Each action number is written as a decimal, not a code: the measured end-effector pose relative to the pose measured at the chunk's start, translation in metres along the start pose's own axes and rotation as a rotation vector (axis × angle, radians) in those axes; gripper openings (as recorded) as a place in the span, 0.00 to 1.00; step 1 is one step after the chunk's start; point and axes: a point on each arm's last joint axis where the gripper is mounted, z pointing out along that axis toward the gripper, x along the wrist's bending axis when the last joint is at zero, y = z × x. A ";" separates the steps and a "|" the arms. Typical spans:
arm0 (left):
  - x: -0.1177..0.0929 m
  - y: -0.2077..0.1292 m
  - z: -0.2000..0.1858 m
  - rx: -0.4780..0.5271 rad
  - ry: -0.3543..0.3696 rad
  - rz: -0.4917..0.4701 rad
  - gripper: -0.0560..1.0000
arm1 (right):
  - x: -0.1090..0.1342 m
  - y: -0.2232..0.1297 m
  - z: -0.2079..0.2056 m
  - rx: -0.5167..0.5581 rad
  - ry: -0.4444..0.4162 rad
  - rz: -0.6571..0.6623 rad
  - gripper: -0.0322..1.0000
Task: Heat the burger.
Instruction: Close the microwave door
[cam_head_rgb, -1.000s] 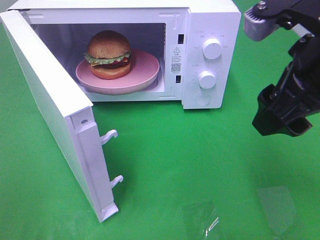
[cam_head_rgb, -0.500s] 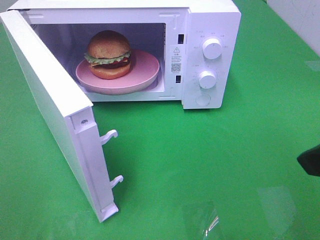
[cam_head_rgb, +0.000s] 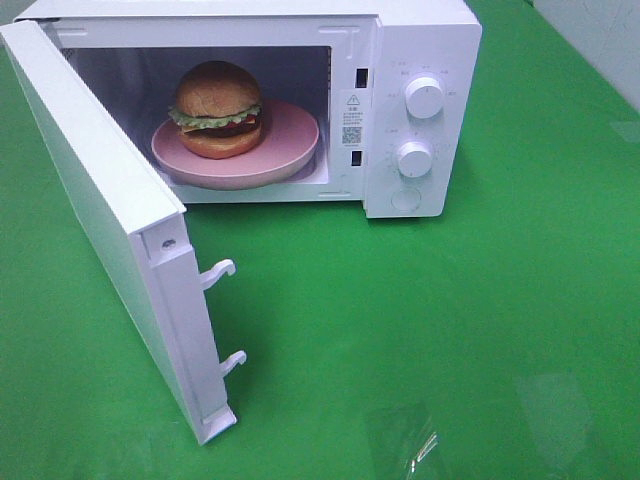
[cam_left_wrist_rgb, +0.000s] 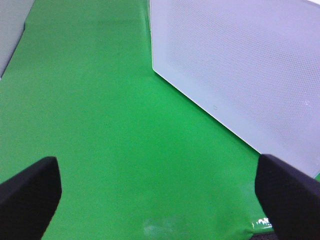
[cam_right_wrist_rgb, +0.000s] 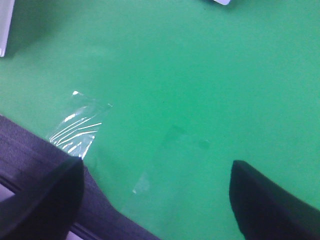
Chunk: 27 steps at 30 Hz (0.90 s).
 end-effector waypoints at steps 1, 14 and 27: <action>0.000 0.000 0.000 0.000 0.000 0.000 0.97 | 0.000 0.000 0.000 0.000 0.000 0.000 0.77; 0.000 0.000 0.000 0.000 0.000 0.000 0.97 | -0.017 -0.025 -0.032 -0.227 -0.184 0.238 0.77; 0.000 0.000 0.000 0.000 0.000 0.000 0.97 | -0.008 -0.060 -0.057 -0.309 -0.326 0.377 0.77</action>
